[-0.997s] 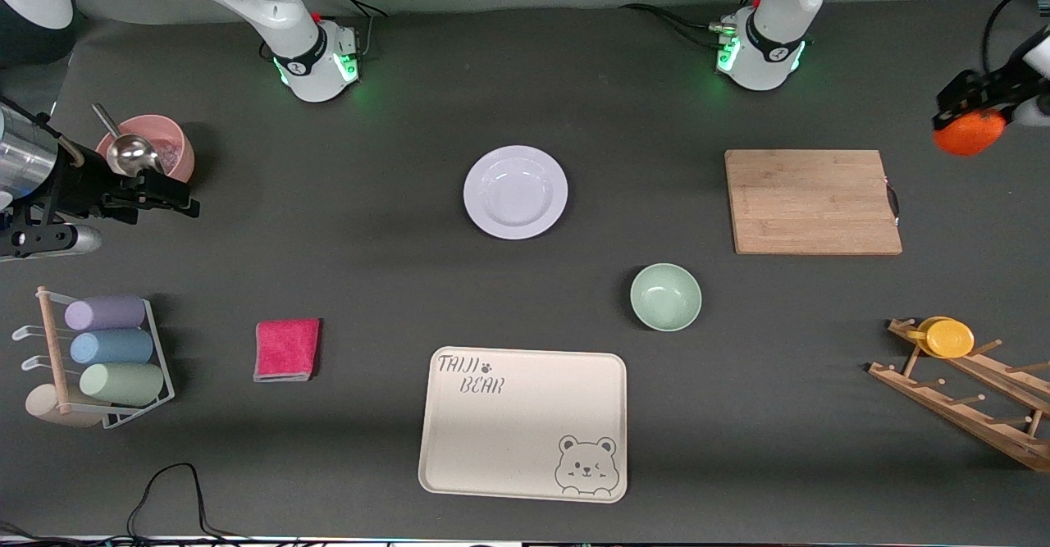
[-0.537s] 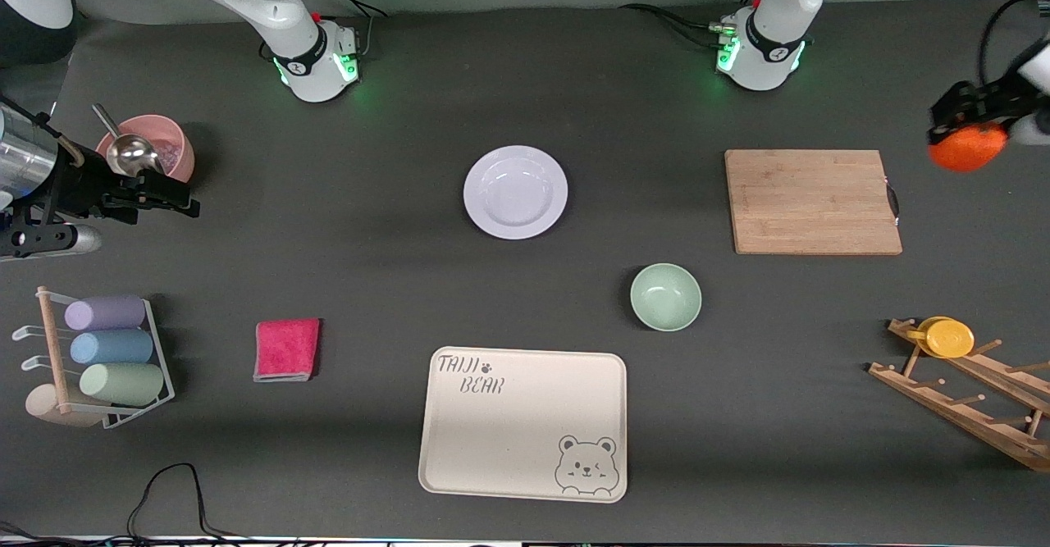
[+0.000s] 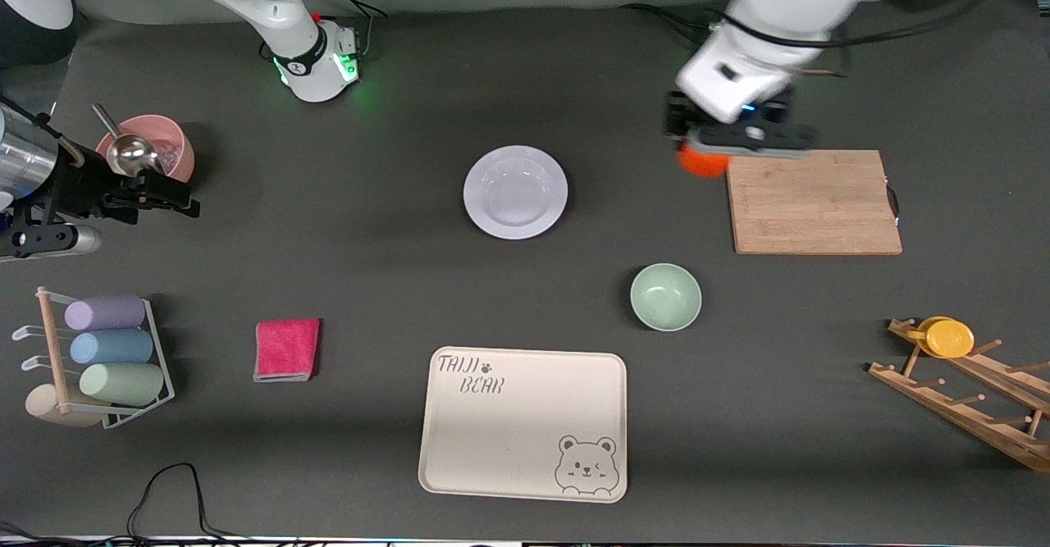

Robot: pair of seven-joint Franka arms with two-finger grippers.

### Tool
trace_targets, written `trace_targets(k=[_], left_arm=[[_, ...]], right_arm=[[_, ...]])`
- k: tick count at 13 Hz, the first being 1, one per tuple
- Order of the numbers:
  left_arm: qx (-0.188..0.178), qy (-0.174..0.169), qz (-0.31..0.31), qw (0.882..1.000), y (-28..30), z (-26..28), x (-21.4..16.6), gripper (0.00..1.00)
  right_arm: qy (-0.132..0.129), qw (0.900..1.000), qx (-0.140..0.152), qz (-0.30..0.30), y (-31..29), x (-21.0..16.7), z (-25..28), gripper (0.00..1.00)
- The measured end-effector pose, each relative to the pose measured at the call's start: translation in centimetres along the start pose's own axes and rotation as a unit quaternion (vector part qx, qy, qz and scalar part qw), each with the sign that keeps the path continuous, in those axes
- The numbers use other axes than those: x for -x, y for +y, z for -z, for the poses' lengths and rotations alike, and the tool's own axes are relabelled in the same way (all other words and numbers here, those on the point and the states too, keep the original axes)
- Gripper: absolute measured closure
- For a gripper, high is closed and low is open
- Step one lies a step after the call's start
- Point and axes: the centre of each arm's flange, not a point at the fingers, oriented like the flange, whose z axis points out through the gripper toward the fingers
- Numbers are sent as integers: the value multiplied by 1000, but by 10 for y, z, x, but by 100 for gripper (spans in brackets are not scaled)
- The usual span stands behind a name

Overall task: Place orange and plate with both arms
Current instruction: 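Carry the orange with the left gripper over the white plate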

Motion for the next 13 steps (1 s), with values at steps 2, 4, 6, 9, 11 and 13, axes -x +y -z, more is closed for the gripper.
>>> trace_targets(k=[2, 4, 6, 9, 11, 13], left_arm=[[14, 8, 24, 1000, 63, -5, 22, 28], [7, 17, 43, 999, 119, -17, 45, 28], [-1, 19, 57, 998, 170, -37, 67, 28], [-7, 2, 70, 998, 207, -69, 84, 28], [0, -6, 76, 997, 211, -93, 70, 28], [8, -6, 79, 997, 216, -138, 56, 28]], right_arm=[[0, 1000, 0, 0, 0, 0, 0, 0], [-1, 1000, 0, -1, 1, 0, -1, 0], [-2, 1000, 0, -1, 1, -1, -2, 0], [-3, 1000, 0, -1, 1, -1, -3, 0], [-4, 1000, 0, -1, 1, -2, -4, 0], [-7, 1000, 0, -3, 1, -3, -7, 0]])
